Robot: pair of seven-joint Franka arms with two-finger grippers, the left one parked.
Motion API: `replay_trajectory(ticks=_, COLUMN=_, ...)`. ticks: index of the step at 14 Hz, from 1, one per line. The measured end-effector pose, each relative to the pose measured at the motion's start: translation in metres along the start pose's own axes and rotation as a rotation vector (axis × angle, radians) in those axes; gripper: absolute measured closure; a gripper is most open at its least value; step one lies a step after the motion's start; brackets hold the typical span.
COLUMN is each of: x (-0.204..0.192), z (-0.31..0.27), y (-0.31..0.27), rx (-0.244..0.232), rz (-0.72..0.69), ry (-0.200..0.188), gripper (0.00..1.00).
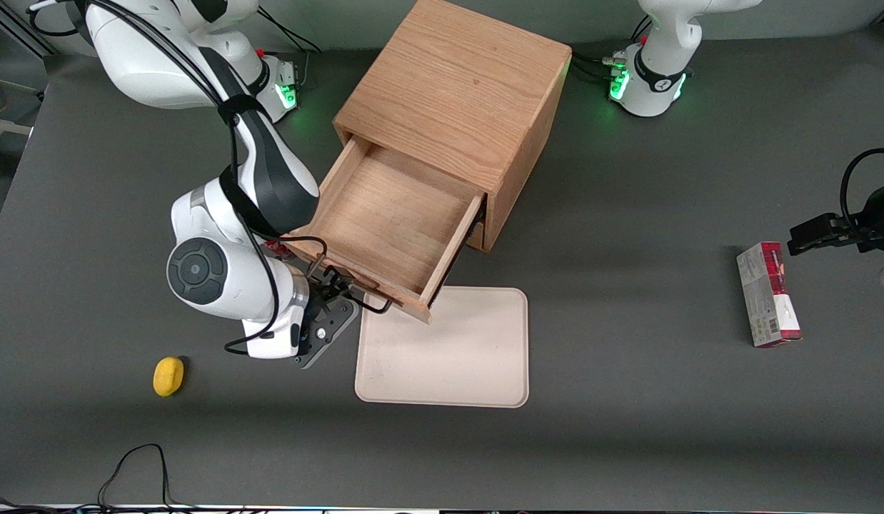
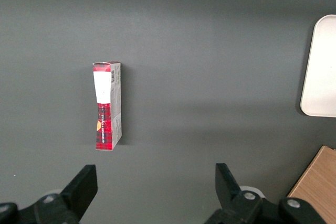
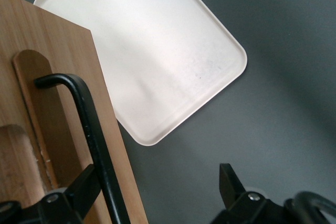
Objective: Open upper drawer
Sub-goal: 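Pull the drawer further out toward the white tray with the right gripper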
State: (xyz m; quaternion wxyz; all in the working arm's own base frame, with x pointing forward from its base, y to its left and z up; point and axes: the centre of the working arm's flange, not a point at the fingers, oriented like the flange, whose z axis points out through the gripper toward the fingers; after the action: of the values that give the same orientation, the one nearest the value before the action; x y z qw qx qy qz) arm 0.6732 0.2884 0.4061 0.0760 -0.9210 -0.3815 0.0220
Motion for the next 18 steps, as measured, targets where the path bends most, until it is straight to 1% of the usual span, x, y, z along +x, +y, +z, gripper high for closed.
replay_trajectory(ticks=6, x=0.001, z=-0.001, y=0.01, rx=-0.009, rz=0.012, ry=0.012, gripper=0.0)
replay_trajectory(ticks=10, x=-0.002, z=-0.004, y=0.024, rx=-0.018, rz=0.03, ry=0.028, gripper=0.0)
replay_trajectory(ticks=17, x=-0.002, z=-0.006, y=0.031, rx=-0.02, rz=0.037, ry=0.035, gripper=0.0)
replay_trajectory(ticks=18, x=-0.002, z=-0.007, y=0.032, rx=-0.023, rz=0.037, ry=0.041, gripper=0.0)
